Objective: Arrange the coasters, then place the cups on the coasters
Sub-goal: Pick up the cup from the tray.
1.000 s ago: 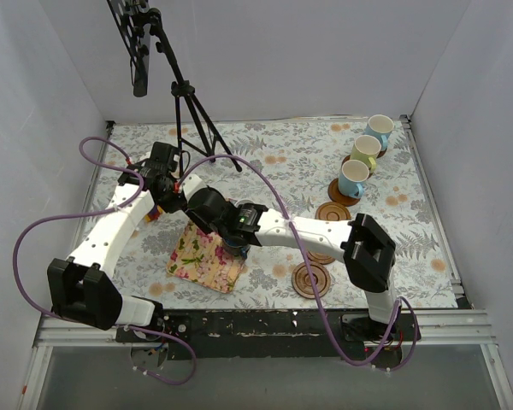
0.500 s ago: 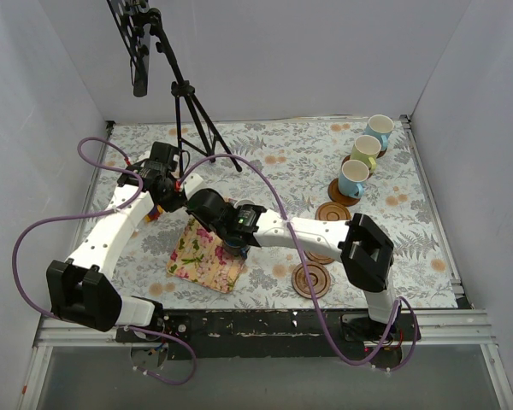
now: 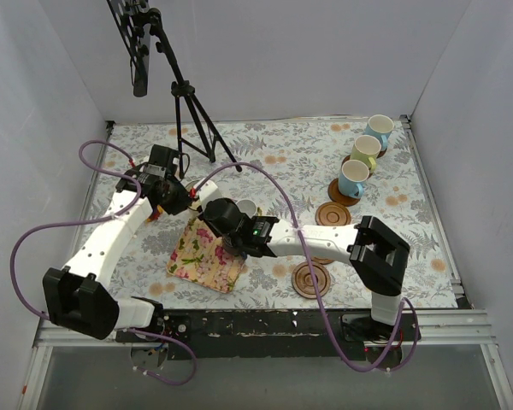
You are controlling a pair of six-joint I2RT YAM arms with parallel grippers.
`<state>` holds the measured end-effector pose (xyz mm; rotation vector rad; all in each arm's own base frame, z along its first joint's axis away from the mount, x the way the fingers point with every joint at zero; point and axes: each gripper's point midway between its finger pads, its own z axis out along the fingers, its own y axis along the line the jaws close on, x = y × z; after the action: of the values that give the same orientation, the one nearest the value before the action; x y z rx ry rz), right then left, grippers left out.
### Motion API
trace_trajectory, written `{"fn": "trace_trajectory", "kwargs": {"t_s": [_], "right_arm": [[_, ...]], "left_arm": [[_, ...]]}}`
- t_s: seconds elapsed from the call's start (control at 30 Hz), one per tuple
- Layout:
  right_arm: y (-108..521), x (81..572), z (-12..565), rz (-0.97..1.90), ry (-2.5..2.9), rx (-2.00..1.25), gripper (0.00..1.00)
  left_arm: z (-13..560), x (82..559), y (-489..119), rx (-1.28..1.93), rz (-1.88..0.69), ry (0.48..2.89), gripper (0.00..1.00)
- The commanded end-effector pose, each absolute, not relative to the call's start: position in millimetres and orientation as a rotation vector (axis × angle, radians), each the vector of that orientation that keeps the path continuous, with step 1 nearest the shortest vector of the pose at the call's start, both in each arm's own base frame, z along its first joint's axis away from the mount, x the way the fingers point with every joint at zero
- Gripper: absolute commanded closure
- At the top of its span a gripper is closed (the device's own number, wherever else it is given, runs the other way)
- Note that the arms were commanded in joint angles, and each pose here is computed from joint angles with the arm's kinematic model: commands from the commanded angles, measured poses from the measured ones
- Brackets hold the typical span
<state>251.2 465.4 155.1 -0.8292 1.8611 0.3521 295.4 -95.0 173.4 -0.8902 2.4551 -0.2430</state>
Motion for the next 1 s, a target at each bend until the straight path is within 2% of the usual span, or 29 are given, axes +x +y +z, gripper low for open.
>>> {"fn": "trace_trajectory", "kwargs": {"t_s": [0.0, 0.13, 0.4, 0.53, 0.63, 0.97], "right_arm": [[472.9, 247.8, 174.8, 0.441, 1.785, -0.801, 0.99], [473.5, 246.5, 168.1, 0.442, 1.791, -0.816, 0.99], [473.9, 246.2, 166.7, 0.456, 1.777, -0.807, 0.99], [472.4, 246.6, 167.2, 0.468, 1.761, -0.785, 0.99], [468.2, 246.4, 166.6, 0.474, 1.746, -0.767, 0.99], [463.1, 241.1, 157.2, 0.504, 1.720, -0.776, 0.99]], "left_arm": [[210.6, 302.4, -111.6, -0.788, -0.439, 2.341, 0.79], [208.0, 300.3, -114.1, -0.756, -0.456, 2.347, 0.68], [212.8, 301.0, -108.4, -0.735, -0.431, 2.315, 0.62], [192.4, 300.4, -96.6, -0.729, -0.331, 2.336, 0.41], [171.3, 298.4, -87.5, -0.703, -0.238, 2.387, 0.29], [121.1, 300.0, -82.7, -0.672, -0.187, 2.466, 0.31]]}}
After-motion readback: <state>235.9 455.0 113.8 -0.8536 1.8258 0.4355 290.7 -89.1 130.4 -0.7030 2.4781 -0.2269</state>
